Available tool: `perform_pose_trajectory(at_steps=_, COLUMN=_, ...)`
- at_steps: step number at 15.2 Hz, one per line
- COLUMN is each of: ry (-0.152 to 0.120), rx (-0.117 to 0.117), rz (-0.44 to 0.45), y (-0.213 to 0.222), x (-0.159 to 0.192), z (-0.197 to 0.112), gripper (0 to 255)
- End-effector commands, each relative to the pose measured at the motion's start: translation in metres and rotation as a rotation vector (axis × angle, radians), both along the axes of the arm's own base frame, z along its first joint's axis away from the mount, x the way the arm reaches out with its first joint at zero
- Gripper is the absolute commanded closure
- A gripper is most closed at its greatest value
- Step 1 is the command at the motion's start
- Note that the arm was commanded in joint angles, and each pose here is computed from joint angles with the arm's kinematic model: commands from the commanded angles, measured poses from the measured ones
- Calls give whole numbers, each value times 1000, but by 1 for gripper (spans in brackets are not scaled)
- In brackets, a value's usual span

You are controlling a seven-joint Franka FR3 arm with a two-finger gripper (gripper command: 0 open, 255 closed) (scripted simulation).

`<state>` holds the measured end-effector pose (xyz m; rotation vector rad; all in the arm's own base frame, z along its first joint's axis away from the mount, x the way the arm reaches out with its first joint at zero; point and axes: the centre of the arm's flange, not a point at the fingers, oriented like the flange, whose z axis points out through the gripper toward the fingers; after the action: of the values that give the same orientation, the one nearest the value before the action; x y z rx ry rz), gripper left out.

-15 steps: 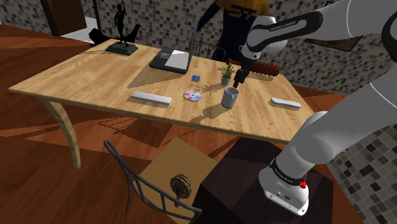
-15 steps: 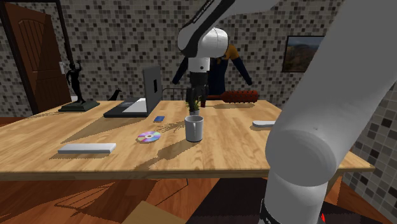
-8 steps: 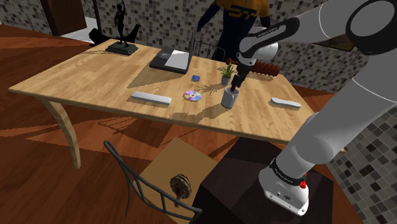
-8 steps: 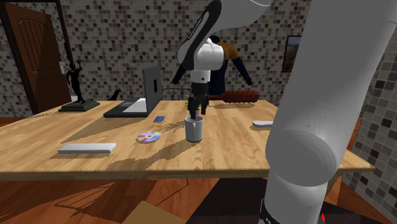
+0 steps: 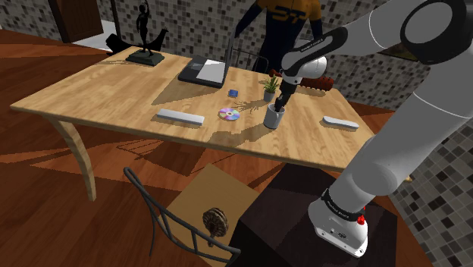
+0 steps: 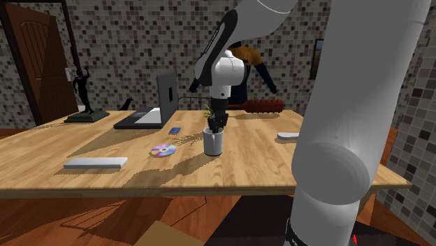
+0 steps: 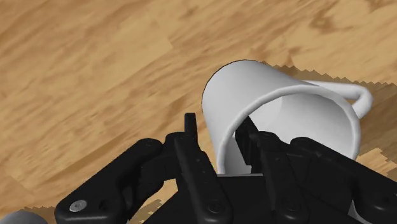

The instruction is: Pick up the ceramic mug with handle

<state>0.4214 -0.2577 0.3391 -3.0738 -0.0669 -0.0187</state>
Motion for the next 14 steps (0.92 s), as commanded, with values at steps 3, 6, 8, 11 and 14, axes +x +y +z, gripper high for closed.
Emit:
perform_pose_trajectory(at_steps=3, ry=0, rx=0, rz=0, y=0, x=0, z=0, gripper=255)
perform_pose_trajectory(at_steps=6, ry=0, rx=0, rz=0, y=0, x=0, z=0, gripper=255)
perform_pose_trajectory(at_steps=8, ry=0, rx=0, rz=0, y=0, x=0, z=0, gripper=255)
perform_pose_trajectory(at_steps=11, ry=0, rx=0, rz=0, y=0, x=0, z=16, gripper=255)
perform_pose_trajectory(at_steps=14, ry=0, rx=0, rz=0, y=0, x=0, z=31, gripper=255)
